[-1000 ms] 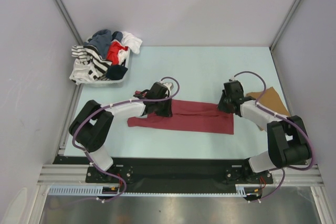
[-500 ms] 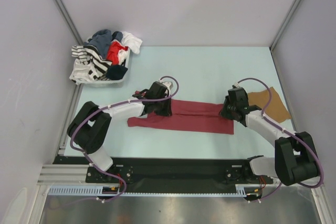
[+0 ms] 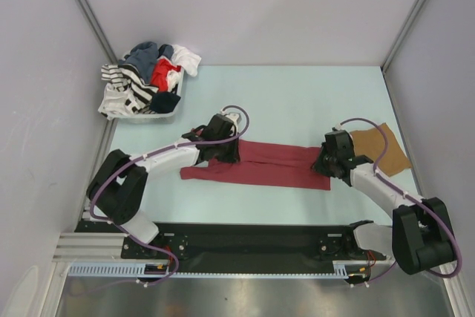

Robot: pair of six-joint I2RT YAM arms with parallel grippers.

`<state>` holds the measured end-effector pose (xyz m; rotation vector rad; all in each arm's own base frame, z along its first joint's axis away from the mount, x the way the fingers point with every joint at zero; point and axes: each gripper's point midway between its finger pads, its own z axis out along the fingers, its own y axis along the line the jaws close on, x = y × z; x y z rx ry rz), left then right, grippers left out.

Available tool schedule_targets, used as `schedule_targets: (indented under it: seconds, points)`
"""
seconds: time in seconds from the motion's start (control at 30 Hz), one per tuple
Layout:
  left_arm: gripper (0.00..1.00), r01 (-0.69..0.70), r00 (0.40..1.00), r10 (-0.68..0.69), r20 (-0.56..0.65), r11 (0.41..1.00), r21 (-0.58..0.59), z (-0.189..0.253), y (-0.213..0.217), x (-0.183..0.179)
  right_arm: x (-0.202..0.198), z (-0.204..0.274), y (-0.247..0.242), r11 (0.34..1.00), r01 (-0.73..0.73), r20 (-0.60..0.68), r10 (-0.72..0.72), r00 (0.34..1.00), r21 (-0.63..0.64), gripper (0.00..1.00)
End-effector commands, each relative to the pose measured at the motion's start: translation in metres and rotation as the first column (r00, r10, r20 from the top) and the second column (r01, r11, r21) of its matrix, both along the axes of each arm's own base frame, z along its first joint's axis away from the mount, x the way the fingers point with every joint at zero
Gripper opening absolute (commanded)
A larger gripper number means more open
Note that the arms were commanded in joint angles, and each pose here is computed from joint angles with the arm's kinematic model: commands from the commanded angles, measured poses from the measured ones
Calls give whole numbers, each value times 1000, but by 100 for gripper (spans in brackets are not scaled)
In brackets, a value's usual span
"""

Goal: Fold and stack the tank tops

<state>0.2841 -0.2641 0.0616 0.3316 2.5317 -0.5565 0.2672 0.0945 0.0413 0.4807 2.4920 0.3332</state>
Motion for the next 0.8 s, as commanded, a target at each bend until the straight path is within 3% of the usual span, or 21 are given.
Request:
schedule_targets:
  seconds: [0.0,0.27,0.47,0.53,0.77]
  points:
    - [18,-6,996,7,90,1000,-14,35,-4,10,10,24,-2,999,33,70,-34,997,11,23]
    - [18,61,993,-46,105,988,-139,64,-47,24,38,45,7,1000,17,101,-19,995,21,22]
    - [15,20,999,-17,37,997,-77,22,-44,28,34,18,-4,998,63,31,-64,997,22,17]
    - [14,6,1000,-5,14,998,-55,6,-38,23,28,5,-16,991,137,-12,-136,991,15,12]
    - [13,-87,996,86,-9,995,-50,-18,-19,8,15,-20,-18,982,182,-54,-179,982,51,11]
